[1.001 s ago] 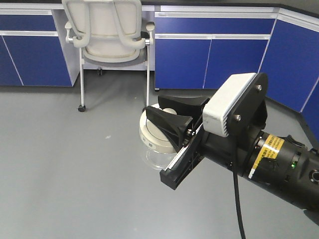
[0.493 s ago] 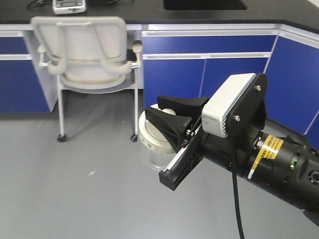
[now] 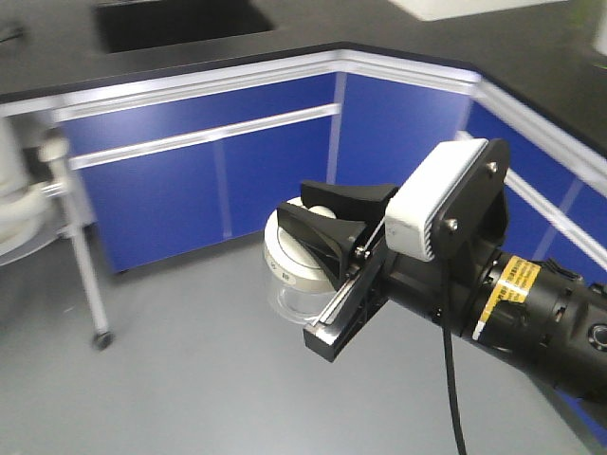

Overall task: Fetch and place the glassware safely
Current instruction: 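Turn the base toward the blue benches, jar held in right gripper, then approach the black benchtop with the jar held above it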

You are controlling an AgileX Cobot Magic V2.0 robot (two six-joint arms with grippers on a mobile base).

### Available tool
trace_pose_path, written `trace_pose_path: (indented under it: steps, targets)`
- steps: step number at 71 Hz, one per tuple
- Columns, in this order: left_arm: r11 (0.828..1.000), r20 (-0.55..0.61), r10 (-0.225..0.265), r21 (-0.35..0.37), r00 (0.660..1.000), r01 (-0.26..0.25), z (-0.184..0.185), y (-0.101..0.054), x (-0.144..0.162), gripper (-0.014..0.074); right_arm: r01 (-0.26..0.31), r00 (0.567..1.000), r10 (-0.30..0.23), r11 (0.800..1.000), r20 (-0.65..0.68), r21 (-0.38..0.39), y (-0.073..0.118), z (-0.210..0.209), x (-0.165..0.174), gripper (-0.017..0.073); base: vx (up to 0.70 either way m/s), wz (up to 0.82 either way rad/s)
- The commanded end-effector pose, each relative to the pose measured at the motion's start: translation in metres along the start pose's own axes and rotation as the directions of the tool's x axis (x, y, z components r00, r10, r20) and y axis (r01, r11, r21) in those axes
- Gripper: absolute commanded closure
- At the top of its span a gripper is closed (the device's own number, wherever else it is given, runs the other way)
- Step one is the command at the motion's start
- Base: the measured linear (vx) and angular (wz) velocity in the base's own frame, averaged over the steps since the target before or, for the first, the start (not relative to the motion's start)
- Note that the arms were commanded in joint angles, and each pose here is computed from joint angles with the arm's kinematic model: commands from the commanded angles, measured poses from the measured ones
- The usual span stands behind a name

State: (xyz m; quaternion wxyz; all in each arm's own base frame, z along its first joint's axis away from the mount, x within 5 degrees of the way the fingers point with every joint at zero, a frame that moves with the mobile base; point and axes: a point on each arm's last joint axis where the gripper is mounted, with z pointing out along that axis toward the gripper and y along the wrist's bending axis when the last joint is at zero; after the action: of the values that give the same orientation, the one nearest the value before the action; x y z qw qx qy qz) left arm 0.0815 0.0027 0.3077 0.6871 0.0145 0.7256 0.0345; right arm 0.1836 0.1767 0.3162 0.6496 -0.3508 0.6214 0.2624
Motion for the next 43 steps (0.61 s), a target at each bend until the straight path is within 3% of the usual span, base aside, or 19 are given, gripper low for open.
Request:
trace_pose_path:
  steps: [1, 43]
  targets:
    - [1.0, 0.091, -0.015, 0.008, 0.996, 0.014, -0.0008, 0.0, -0.0153, 0.0601, 0.001, 0.989, 0.001, 1.0, 0.145, -0.016, 0.0001, -0.0029, -0.025, 0.0563, 0.24, -0.95]
    - [1.0, 0.091, -0.015, 0.008, 0.996, 0.014, -0.0008, 0.0, -0.0153, 0.0601, 0.001, 0.989, 0.001, 1.0, 0.145, -0.016, 0.0001, -0.0029, -0.025, 0.0563, 0.21, -0.83]
